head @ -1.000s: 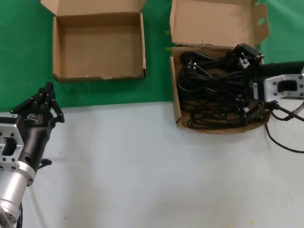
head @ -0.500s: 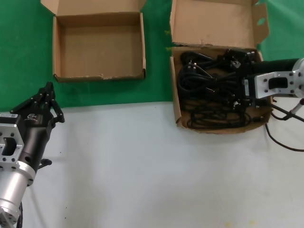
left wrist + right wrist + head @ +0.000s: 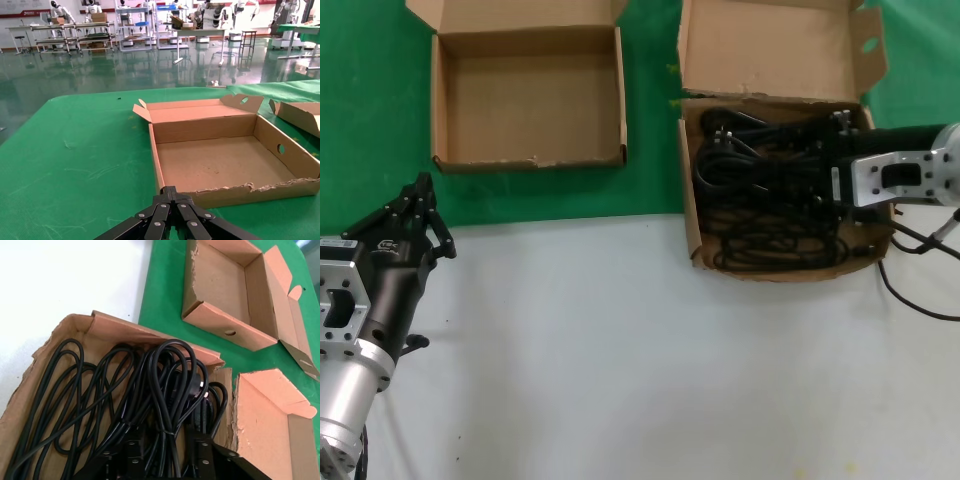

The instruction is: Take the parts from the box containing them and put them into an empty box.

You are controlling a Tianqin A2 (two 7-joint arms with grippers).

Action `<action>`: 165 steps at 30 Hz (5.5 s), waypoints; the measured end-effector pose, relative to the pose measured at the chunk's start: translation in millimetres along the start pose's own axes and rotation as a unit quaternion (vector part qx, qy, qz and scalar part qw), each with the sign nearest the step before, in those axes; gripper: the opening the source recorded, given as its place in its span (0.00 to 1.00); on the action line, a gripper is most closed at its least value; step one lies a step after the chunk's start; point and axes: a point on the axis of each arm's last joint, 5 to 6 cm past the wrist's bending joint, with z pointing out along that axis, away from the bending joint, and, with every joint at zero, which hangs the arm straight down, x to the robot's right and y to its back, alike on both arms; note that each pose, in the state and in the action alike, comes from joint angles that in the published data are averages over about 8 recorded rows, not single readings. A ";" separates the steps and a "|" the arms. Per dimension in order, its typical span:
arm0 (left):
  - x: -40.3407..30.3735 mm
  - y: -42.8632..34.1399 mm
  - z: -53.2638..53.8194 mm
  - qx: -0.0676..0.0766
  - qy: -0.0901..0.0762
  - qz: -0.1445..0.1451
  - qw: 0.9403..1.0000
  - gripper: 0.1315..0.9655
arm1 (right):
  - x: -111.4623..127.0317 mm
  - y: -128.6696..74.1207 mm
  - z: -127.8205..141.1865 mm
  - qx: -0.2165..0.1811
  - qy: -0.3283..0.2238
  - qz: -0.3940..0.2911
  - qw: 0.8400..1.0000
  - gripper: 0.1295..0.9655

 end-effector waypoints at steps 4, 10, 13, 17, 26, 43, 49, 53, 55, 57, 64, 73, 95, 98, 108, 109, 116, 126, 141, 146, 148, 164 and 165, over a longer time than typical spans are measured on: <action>0.0 0.0 0.0 0.000 0.000 0.000 1.000 0.02 | -0.2 -0.6 1.9 -0.004 0.002 -0.001 1.000 0.31; 0.0 0.0 0.0 0.000 0.000 0.000 1.000 0.02 | 0.9 -2.8 2.3 -0.007 0.005 -0.004 1.000 0.19; 0.0 0.0 0.0 0.000 0.000 0.000 1.000 0.02 | 3.6 -4.7 -0.7 -0.008 0.006 -0.007 1.000 0.15; 0.0 0.0 0.0 0.000 0.000 0.000 1.000 0.02 | 12.3 -9.4 -10.4 -0.008 0.013 -0.011 1.000 0.11; 0.0 0.0 0.0 0.000 0.000 0.000 1.000 0.02 | 54.3 -46.0 -39.5 0.023 0.064 -0.030 0.997 0.09; 0.0 0.0 0.0 0.000 0.000 0.000 1.000 0.02 | 88.0 -136.4 17.0 0.096 0.122 -0.060 0.986 0.09; 0.0 0.0 0.0 0.000 0.000 0.000 1.000 0.02 | 90.4 -156.4 55.0 0.110 0.128 -0.051 0.984 0.09; 0.0 0.0 0.0 0.000 0.000 0.000 1.000 0.02 | 88.2 -163.1 77.9 0.109 0.127 -0.049 0.985 0.09; 0.0 0.0 0.0 0.000 0.000 0.000 1.000 0.02 | 85.5 -164.7 88.9 0.106 0.125 -0.051 0.985 0.09; 0.0 0.0 0.0 0.000 0.000 0.000 1.000 0.02 | 82.2 -165.6 98.7 0.103 0.124 -0.053 0.985 0.09; 0.0 0.0 0.0 0.000 0.000 0.000 1.000 0.02 | 75.5 -166.2 117.6 0.103 0.138 -0.049 0.984 0.13; 0.0 0.0 0.0 0.000 0.000 0.000 1.000 0.02 | 77.2 -151.8 94.5 0.106 0.180 -0.026 0.978 0.20; 0.0 0.1 -0.1 0.000 0.000 0.000 1.000 0.03 | 33.9 -117.2 -1.6 0.077 0.308 0.050 0.947 0.70; -0.1 0.3 -0.3 0.000 -0.001 0.000 1.000 0.03 | 28.0 -115.8 -0.6 0.081 0.308 0.065 0.946 0.75; -0.6 1.0 -1.2 -0.002 -0.003 -0.001 1.000 0.13 | -1.8 -108.8 3.6 0.097 0.311 0.144 0.935 0.92; -0.7 1.1 -1.3 -0.002 -0.003 -0.001 1.000 0.13 | -5.2 -108.1 4.0 0.098 0.311 0.153 0.933 0.93; -1.1 1.7 -2.1 -0.003 -0.005 -0.002 1.000 0.23 | -29.5 -102.7 5.6 0.105 0.312 0.215 0.919 0.98; -1.6 2.5 -3.1 -0.004 -0.008 -0.003 1.000 0.48 | -64.5 -95.3 5.5 0.107 0.315 0.303 0.893 1.00; -2.5 3.8 -4.7 -0.006 -0.011 -0.005 1.000 0.83 | -118.9 -85.3 0.0 0.092 0.318 0.429 0.840 1.00; -2.7 4.2 -5.2 -0.007 -0.013 -0.005 1.000 0.92 | -137.4 -82.3 -3.4 0.083 0.319 0.469 0.819 1.00; -2.8 4.4 -5.4 -0.007 -0.013 -0.005 1.000 0.93 | -144.9 -81.1 -4.9 0.078 0.319 0.485 0.810 1.00; -3.7 5.8 -7.1 -0.010 -0.017 -0.007 1.000 1.00 | -204.3 -73.6 -21.7 0.033 0.323 0.601 0.730 1.00; -3.8 5.8 -7.2 -0.010 -0.017 -0.007 1.000 1.00 | -207.9 -73.2 -23.0 0.030 0.323 0.607 0.725 1.00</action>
